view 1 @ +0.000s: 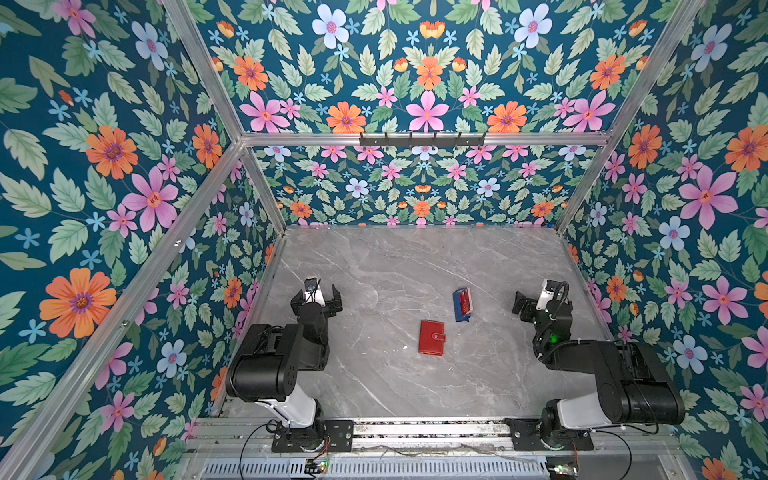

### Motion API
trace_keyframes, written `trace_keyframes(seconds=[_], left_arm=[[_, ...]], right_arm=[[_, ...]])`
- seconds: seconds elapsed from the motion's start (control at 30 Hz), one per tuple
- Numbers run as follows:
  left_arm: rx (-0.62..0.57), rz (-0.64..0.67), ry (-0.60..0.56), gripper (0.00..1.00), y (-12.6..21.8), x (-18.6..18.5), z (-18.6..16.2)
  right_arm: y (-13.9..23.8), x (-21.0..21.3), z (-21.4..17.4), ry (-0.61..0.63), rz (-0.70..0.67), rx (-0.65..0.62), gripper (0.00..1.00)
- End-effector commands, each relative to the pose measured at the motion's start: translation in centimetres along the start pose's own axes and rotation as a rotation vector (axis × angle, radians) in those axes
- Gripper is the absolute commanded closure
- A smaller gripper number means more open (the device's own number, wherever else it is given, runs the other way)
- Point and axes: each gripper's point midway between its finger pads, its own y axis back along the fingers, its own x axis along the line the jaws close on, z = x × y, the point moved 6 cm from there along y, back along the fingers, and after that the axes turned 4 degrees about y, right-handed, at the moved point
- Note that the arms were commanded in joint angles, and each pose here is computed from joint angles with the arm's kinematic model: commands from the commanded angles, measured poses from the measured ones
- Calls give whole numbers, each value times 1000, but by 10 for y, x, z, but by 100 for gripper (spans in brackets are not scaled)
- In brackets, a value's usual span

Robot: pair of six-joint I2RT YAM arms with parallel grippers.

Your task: Put the credit cards into the card holder

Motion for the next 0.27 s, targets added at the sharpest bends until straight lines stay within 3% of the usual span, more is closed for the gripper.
trace_keyframes(seconds=[0.0,0.23], left_arm=[[4,6,4,0,-1,1,0],[2,6,4,0,0,1,0]], right_arm=[[0,0,9,7,-6,-48,1],[2,0,10,7,-4,-63,1]])
